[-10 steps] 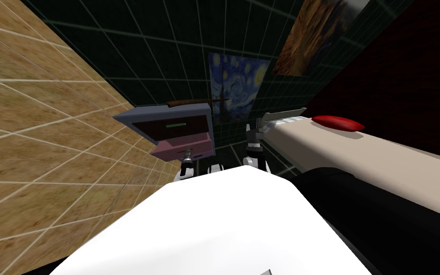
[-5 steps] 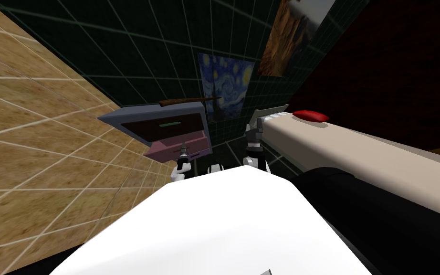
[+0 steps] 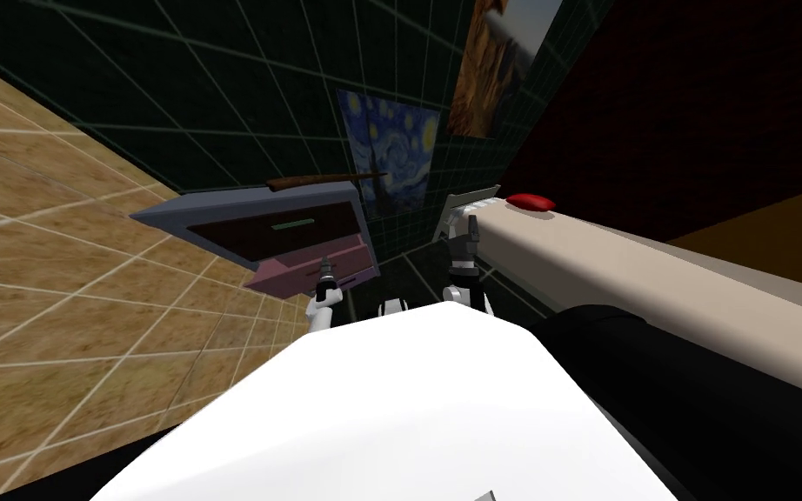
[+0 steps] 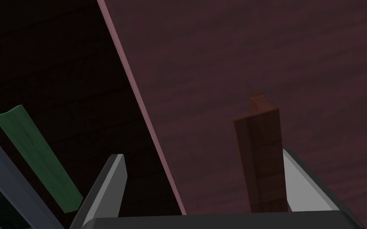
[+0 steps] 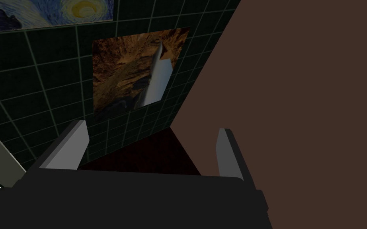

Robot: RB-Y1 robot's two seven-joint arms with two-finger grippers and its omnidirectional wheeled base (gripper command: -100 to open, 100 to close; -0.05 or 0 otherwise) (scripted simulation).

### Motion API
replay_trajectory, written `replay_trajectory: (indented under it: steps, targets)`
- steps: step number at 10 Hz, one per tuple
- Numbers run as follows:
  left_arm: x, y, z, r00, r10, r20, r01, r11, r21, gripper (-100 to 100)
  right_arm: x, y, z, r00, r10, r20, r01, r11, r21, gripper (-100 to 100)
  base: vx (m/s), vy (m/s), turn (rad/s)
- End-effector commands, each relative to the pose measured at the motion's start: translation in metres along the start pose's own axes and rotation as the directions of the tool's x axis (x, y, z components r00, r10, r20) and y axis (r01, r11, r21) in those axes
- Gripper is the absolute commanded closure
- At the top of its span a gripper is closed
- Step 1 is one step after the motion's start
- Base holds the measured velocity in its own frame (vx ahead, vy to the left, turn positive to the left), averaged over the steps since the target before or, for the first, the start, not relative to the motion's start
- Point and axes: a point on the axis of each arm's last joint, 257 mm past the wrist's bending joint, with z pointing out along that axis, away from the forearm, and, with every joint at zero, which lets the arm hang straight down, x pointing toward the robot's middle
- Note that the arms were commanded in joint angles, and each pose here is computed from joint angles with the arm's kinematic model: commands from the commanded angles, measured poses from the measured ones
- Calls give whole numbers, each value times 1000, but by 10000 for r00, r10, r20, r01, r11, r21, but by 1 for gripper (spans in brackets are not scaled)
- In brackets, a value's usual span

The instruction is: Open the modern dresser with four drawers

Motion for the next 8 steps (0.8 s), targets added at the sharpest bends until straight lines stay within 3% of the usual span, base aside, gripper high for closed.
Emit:
replay_trajectory:
  steps: [1,2,3,8]
  targets:
    - [-5,-12,12,9998,-101,189,99,9999,130,-100,0,0,0,10000,-1,0,1,10000,1,0,-57,7,-6]
    - [-4,0,5,9998,-110,134,112,9999,-111,-100,0,0,0,10000,-2,1,2,10000,2,0,-14,1,-2]
    - [-3,3,4,9998,-124,123,126,9998,-176,0,0,0,0,10000,-2,1,2,10000,2,0,0,0,0]
    - [-2,11,1,9998,-142,100,145,9992,-363,0,0,0,0,10000,-2,1,2,10000,2,0,0,0,0]
